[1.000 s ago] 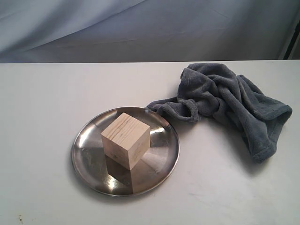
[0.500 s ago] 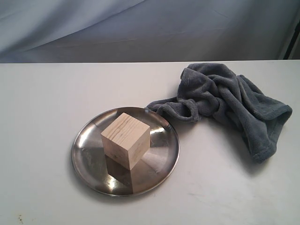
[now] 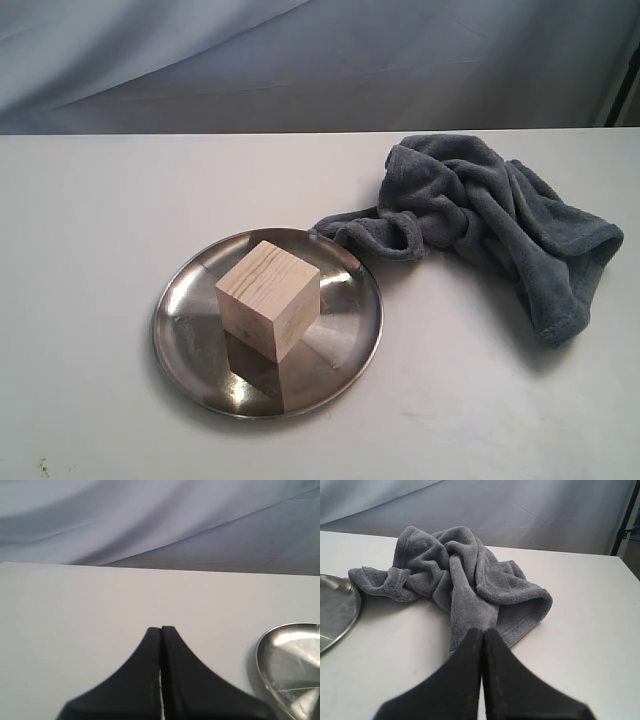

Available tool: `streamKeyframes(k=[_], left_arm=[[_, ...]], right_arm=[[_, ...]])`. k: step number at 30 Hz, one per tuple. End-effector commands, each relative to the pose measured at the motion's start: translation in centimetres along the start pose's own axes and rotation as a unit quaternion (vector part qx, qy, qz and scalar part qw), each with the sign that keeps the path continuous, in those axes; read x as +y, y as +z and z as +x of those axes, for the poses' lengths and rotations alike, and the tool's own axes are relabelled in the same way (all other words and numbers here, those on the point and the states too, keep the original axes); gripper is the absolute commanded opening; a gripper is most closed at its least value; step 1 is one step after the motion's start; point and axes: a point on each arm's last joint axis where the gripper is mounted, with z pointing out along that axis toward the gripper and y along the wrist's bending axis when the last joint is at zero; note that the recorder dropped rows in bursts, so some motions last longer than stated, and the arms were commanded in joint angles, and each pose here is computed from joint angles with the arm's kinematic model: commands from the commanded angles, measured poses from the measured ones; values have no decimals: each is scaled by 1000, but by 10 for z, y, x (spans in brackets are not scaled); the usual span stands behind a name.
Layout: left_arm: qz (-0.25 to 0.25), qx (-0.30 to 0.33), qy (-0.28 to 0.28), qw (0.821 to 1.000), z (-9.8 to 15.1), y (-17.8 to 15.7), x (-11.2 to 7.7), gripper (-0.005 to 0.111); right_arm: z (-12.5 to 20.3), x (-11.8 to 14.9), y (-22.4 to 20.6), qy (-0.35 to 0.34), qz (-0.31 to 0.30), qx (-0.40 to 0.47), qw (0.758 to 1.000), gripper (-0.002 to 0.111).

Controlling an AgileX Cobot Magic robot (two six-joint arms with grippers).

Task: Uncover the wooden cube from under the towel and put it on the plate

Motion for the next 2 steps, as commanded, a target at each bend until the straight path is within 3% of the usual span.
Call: streamKeyframes(k=[1,2], left_arm=[[-1,0,-6,1000,1,0,0,0],[-1,0,-6,1000,1,0,0,0]], right_arm=[[2,0,0,4,0,4,1000,3],[2,0,0,4,0,4,1000,3]])
